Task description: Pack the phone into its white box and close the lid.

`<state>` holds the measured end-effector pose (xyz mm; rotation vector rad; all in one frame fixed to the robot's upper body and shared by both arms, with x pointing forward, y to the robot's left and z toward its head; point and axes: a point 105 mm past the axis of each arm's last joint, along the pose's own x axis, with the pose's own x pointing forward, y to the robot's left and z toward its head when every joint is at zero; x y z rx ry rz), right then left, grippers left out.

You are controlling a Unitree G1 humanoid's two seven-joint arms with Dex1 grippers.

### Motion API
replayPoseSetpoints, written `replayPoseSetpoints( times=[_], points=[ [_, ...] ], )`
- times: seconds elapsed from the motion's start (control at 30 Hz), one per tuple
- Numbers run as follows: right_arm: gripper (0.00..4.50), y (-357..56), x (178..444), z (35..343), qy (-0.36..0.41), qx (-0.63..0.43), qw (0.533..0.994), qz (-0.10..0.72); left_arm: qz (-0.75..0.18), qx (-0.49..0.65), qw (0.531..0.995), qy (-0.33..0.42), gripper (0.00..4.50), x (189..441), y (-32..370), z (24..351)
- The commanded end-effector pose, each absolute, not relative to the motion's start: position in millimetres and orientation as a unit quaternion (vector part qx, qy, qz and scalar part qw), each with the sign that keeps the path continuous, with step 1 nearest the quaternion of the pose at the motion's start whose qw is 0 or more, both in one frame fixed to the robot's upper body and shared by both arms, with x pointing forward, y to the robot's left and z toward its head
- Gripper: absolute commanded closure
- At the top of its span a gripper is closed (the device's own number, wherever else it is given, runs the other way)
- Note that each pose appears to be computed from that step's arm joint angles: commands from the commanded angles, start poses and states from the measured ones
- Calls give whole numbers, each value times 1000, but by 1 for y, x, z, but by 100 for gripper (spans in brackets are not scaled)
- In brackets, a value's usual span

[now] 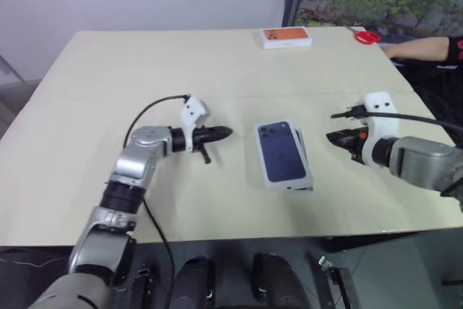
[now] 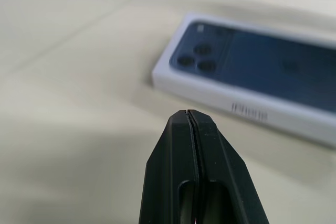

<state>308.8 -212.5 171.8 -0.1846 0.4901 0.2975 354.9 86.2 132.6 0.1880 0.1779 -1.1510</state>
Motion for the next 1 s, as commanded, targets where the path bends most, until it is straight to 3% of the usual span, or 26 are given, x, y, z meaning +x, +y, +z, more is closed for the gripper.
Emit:
replayPoseSetpoints(
  times=[0.03,0.4,1.0],
  points=[
    [448,-210,306,173,237,-146,947,159,-579,123,800,99,450,342,71,127],
    [448,-193,296,158,253,-189,925,212,-615,180,760,109,450,330,21,109],
    [448,-176,282,148,266,-195,909,254,-609,166,773,60,450,334,-10,118]
  ],
)
